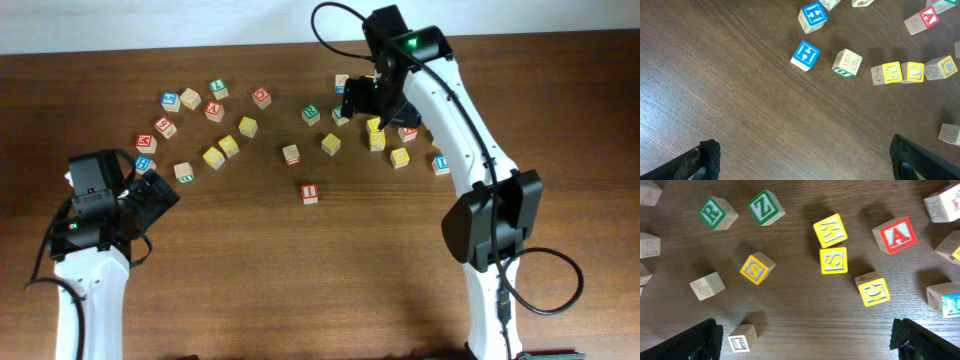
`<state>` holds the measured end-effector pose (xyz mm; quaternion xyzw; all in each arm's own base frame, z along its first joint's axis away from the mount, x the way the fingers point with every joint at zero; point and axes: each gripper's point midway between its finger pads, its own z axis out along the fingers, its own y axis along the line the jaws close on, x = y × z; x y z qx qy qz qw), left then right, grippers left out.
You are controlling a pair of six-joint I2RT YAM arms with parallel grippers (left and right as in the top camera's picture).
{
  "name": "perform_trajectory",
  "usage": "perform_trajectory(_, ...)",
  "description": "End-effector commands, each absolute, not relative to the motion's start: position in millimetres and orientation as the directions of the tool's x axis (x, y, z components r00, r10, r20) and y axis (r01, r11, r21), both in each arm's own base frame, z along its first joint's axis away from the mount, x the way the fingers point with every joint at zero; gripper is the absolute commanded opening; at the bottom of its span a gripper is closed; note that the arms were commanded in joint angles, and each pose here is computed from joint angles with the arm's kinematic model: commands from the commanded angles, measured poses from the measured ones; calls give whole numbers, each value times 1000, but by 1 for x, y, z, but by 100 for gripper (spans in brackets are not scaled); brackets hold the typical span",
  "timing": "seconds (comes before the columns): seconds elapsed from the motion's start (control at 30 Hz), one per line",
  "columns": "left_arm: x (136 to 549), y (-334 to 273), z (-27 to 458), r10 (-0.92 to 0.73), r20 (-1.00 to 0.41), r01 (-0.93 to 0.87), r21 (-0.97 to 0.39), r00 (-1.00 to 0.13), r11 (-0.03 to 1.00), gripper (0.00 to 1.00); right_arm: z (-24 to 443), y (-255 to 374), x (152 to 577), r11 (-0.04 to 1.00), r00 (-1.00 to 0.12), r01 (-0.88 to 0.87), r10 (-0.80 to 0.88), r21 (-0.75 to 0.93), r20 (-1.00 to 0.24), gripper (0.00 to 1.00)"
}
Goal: Spell out ICRA
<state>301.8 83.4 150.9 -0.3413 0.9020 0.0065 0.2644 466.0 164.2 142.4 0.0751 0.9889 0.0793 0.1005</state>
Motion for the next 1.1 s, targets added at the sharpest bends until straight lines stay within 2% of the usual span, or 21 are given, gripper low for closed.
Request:
perform_trajectory(0.0,303,82,150,-622,-476,-623,-179,-622,761,99,134,171,465,978,-973,124,154,168,-174,99)
perform_trajectory(0.27,297,81,147,-625,-455,-628,-169,-634,760,99,134,199,463,969,-979,76,117,234,-169,98)
perform_trajectory(0.43,301,66,147,-630,-420,-591,-236,-653,771,99,136,204,466,968,-976,65,112,242,-186,98)
perform_trajectory(0.53,315,39,155,-498,-439,-389,-318,-748,865,99,136,205,468,967,-974,62,112,246,-195,98)
perform_trajectory(0.63,329,16,168,-390,-497,-202,-391,-775,898,99,137,205,469,967,-973,61,113,248,-199,98)
perform_trajectory(0.87,355,15,200,-287,-576,-88,-347,-766,934,99,140,209,477,962,-967,51,114,268,-228,98)
perform_trajectory(0.97,364,20,206,-269,-541,-116,-301,-797,947,99,141,216,474,953,-972,29,97,302,-214,98)
perform_trajectory(1.03,365,37,198,-308,-511,-206,-247,-803,947,99,150,243,471,904,-963,-172,-70,392,-259,99)
perform_trajectory(1.07,358,54,190,-423,-472,-355,-231,-773,906,99,155,257,473,878,-945,-244,-119,412,-304,98)
